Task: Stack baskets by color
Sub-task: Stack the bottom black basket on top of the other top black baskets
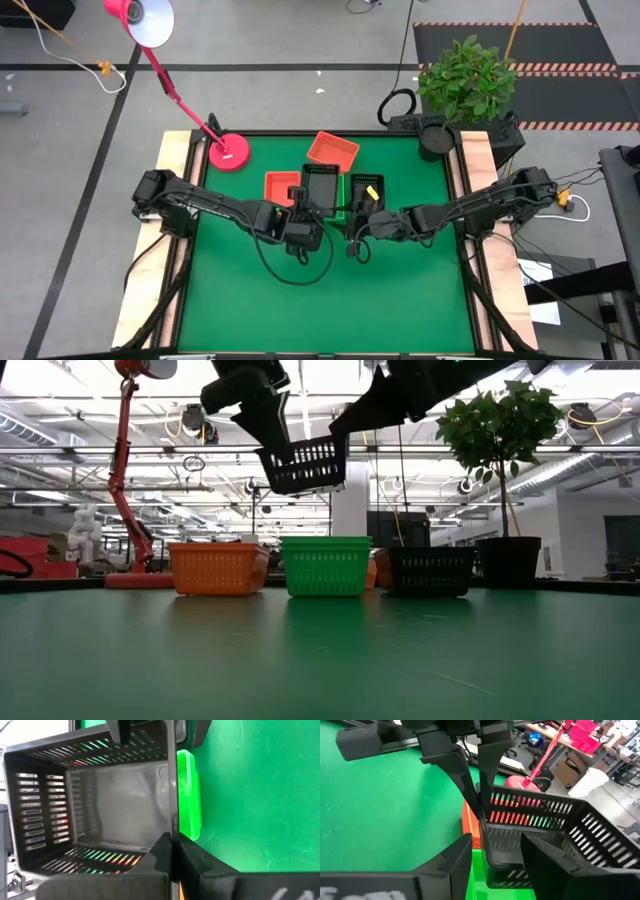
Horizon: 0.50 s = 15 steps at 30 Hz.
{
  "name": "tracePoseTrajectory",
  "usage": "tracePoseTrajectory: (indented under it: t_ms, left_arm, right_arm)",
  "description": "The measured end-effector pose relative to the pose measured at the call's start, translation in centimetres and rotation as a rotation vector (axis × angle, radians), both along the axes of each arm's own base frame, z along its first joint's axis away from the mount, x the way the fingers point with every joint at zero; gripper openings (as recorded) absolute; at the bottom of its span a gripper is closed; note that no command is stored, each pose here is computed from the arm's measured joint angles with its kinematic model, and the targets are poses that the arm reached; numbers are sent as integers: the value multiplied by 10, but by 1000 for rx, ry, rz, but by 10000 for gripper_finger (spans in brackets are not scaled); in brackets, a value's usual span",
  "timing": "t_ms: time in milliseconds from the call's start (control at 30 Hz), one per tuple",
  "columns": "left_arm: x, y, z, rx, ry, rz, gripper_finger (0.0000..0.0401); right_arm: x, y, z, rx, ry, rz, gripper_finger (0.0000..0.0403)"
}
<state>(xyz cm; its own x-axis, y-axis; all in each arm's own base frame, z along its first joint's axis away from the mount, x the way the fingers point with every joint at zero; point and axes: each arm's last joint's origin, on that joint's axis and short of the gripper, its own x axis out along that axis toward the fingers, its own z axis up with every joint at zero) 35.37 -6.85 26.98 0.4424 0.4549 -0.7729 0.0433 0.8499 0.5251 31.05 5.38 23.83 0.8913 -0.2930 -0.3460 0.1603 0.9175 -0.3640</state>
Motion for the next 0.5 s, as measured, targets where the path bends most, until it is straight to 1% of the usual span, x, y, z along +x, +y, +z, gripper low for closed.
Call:
tracePoseTrajectory:
  t_ms: [100,300,500]
  left_arm:
    - [2,-1,1,-2,-24,-9,7]
    - [8,-7,4,5,-75,-63,28]
    - [9,-17,7,19,-102,-129,7]
  right_arm:
    - [0,0,0,-10,6,8,160]
    - [0,1,-6,-19,48,33,142]
    - [3,-1,-11,-26,75,30,107]
